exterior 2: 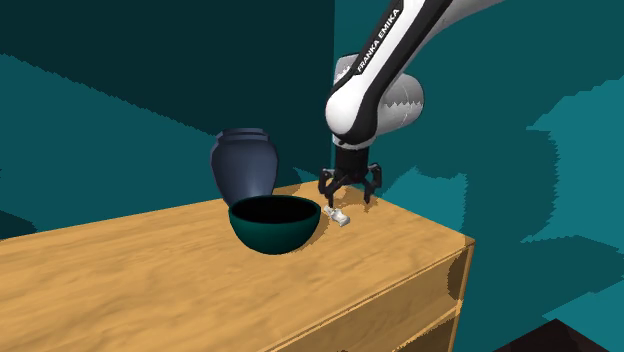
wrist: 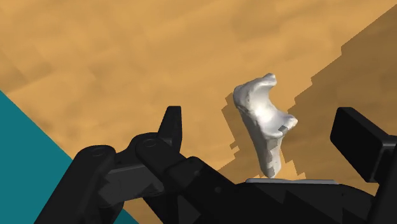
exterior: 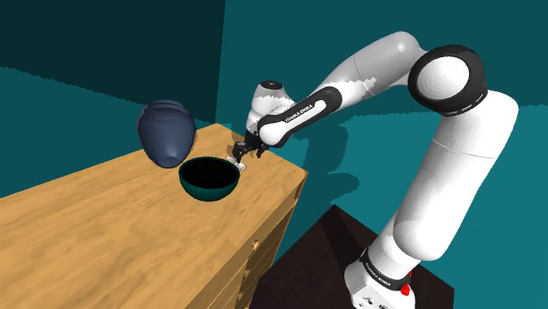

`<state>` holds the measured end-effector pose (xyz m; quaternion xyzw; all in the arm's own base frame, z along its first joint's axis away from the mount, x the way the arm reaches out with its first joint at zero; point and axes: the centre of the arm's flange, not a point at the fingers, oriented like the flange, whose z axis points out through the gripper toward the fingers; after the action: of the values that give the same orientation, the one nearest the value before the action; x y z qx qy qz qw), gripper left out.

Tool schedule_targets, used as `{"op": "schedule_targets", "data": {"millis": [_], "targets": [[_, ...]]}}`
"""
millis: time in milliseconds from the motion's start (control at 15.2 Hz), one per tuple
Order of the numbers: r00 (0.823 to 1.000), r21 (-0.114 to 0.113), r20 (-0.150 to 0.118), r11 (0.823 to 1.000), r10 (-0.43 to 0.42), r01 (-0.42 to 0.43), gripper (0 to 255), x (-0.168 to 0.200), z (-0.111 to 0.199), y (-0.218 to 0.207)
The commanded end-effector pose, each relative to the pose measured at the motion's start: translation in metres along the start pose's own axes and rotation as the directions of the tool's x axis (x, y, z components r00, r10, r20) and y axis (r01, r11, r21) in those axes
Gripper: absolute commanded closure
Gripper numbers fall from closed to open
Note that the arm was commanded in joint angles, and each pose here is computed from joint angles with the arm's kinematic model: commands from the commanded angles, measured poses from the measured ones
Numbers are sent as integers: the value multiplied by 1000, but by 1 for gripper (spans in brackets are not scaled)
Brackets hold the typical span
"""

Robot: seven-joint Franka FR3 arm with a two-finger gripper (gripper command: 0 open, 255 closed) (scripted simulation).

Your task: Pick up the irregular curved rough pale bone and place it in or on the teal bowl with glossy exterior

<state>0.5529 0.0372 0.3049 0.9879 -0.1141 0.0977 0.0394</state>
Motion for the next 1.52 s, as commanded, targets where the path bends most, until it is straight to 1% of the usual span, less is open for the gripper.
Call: {"op": "schedule_targets", "data": {"millis": [0,66,594,660,1254,1320,1452], "targets": [[1000,0,0,1000,0,0,0,0,11,0],[1000,0,0,1000,0,0,0,0,19,0],[1000,0,0,1000,0,0,0,0,19,0],[1000,0,0,1000,0,0,255,0,19,0],[1000,0,0,1000,0,0,255,0,19,0],[1000,0,0,1000,0,0,0,0,19,0],[995,14,67,997,-74,73,0,36,23,-5]]}}
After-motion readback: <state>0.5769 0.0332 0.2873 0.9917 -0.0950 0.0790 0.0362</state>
